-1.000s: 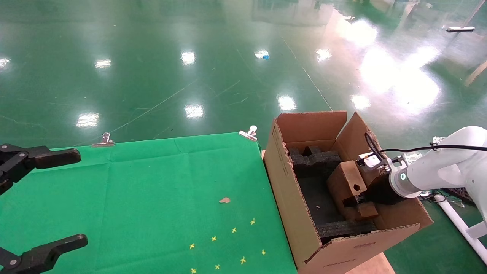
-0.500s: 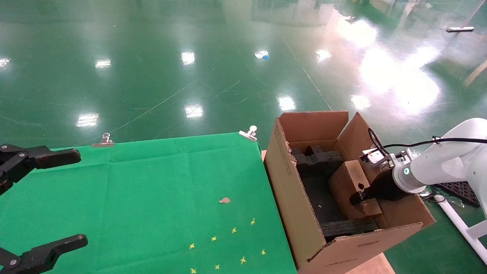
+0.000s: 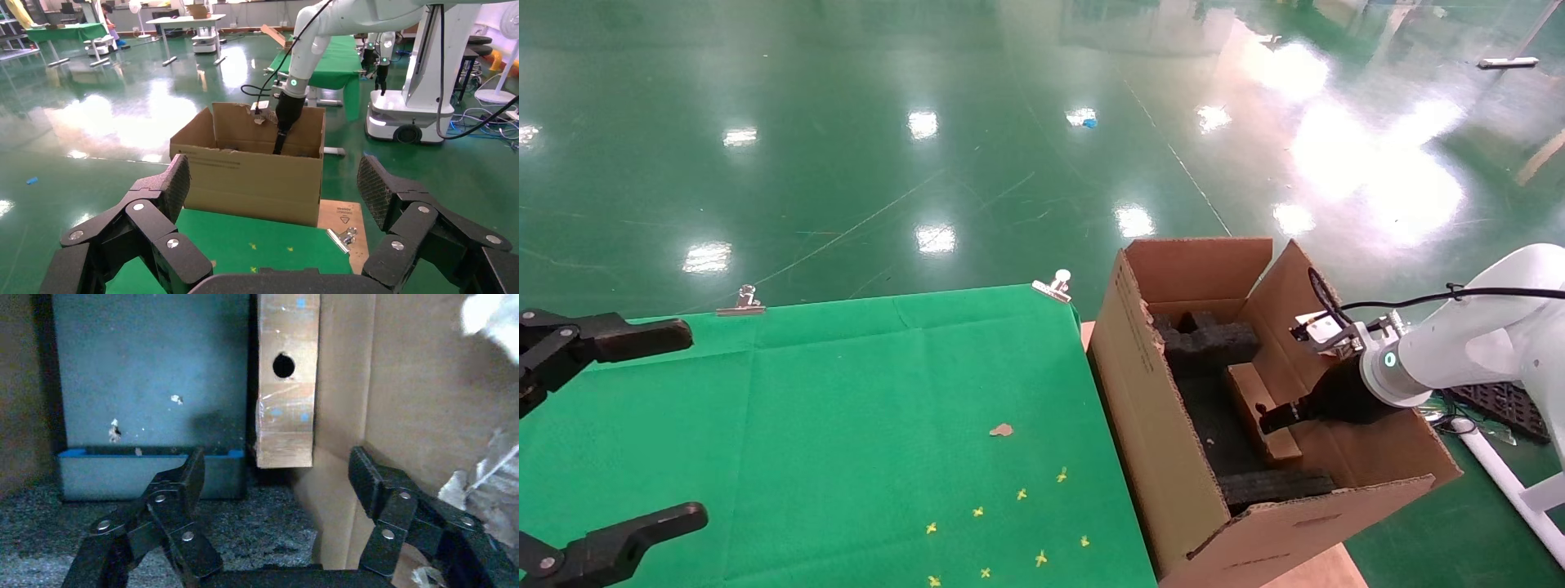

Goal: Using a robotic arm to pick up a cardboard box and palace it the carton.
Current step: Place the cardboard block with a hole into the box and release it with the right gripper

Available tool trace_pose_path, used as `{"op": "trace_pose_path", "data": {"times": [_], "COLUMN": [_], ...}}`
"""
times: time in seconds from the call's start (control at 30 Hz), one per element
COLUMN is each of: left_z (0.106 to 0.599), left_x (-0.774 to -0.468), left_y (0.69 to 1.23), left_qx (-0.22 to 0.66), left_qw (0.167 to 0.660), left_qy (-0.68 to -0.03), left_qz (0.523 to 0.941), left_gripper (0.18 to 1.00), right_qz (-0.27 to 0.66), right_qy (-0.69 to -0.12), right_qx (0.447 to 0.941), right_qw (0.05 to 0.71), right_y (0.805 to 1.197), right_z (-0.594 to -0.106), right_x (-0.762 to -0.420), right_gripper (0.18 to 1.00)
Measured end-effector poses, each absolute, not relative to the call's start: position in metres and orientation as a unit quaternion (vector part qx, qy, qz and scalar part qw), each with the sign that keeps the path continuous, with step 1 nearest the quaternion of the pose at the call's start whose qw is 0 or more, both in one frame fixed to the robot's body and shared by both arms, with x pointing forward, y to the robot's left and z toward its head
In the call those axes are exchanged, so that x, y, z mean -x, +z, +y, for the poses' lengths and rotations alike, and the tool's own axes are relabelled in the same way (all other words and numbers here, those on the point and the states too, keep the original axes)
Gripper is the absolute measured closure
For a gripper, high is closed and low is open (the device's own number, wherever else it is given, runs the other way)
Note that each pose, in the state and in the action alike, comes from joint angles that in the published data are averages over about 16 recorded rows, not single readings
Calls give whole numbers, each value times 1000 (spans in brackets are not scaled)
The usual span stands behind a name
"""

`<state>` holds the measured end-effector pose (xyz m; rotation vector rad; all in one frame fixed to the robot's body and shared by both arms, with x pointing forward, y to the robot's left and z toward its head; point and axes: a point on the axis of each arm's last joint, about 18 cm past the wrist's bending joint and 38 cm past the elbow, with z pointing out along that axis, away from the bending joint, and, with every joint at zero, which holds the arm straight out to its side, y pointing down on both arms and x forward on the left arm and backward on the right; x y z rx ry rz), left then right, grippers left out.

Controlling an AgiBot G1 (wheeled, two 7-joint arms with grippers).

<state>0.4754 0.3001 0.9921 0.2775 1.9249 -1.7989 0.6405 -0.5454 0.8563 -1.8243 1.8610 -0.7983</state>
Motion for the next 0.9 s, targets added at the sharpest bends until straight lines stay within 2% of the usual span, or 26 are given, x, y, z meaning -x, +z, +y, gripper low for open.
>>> {"op": "trace_pose_path", "data": {"times": [0.13, 0.3, 0.63, 0.9], "left_z": [300, 300, 300, 300], "left_x": [-475, -475, -475, -475], "left_y": [992, 992, 992, 992], "left_qx": [-102, -102, -102, -101], "left_qw": [244, 244, 244, 244], "left_qy": [-659, -659, -659, -659], "left_qz": [705, 705, 705, 705], "left_gripper": [184, 184, 184, 184], "right_qz": [663, 648, 584, 538], "right_qy": [-292, -307, -366, -404], "right_qx": [653, 650, 646, 641], "right_qw": [221, 250, 328, 369], "right_y": [872, 909, 1009, 1053], "right_z": [-544, -543, -544, -545], "right_x": [-642, -643, -633, -624], "right_gripper": [317, 250, 191, 179]}}
